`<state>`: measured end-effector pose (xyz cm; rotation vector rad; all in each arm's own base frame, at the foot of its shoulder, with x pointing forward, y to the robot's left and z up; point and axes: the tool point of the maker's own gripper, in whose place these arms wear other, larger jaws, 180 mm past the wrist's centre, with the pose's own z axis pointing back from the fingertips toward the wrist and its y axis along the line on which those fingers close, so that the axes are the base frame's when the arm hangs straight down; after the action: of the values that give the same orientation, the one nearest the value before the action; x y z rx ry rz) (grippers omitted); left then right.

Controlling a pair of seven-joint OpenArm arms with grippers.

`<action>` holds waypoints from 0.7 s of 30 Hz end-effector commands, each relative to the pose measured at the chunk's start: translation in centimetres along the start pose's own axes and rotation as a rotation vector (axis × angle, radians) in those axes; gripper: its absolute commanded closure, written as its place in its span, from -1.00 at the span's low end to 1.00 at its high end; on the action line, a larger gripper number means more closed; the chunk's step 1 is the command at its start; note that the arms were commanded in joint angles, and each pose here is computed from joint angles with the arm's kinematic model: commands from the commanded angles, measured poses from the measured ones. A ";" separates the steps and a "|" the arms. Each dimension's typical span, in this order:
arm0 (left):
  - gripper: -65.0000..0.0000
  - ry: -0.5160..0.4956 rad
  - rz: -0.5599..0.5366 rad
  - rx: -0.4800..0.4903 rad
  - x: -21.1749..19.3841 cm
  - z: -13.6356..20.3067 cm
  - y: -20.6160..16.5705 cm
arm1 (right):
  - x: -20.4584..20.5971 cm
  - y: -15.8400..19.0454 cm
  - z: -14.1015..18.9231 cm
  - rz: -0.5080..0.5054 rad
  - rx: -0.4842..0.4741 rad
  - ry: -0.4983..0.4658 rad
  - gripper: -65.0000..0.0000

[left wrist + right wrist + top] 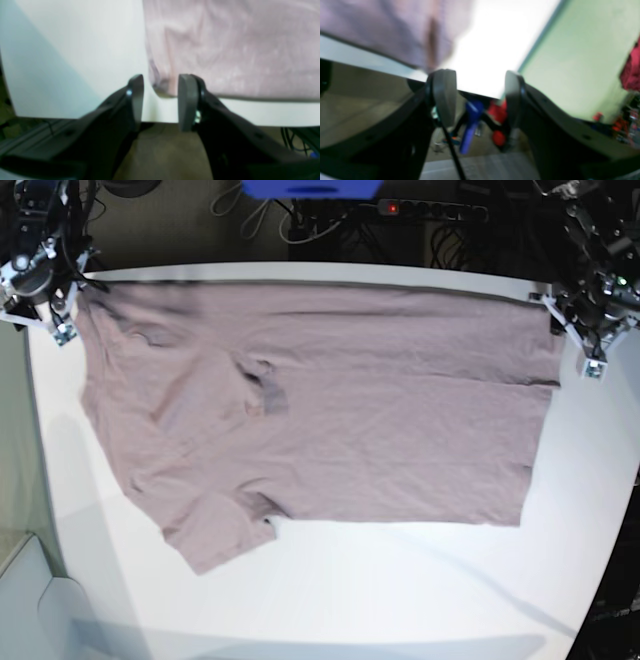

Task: Layout the t-shirt on the table in an organized manner, then fold the t-shirt properly
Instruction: 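Lower the shirt edge and open both grippers, then move both grippers to the hem side and grasp the hem corners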

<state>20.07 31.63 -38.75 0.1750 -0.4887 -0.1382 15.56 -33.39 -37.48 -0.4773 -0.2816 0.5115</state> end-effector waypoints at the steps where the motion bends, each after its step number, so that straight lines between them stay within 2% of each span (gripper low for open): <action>1: 0.31 -0.047 -0.015 0.031 1.4 0.8 0.9 | 0.4 -1.5 0.5 0.005 -0.045 -0.012 0.03; 4: 0.31 -0.083 -0.006 0.053 2.6 1.3 1.6 | 2.0 -3.2 0.6 -0.006 -0.083 -0.048 0.03; 7: 0.31 -0.140 0.051 0.097 4.5 1.7 3.5 | 3.7 -4.4 0.8 -0.026 -0.111 -0.089 0.03; 11: 0.31 -0.224 0.128 0.156 7.2 2.9 6.2 | 8.3 -7.1 1.5 -0.077 -0.166 -0.200 0.02; 14: 0.31 -0.265 0.147 0.175 8.7 3.5 7.1 | 13.4 -8.5 1.8 -0.108 -0.172 -0.304 0.02; 17: 0.31 -0.286 0.152 0.183 9.6 3.8 7.5 | 18.4 -10.1 1.1 -0.134 -0.147 -0.369 0.02; 21: 0.31 -0.292 0.154 0.180 9.6 3.8 7.4 | 23.1 -10.4 -1.4 -0.131 -0.051 -0.372 0.02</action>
<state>26.67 36.30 -31.04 0.2756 -0.7597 0.0417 38.79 -29.20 -32.11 -0.3798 -0.6305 0.4696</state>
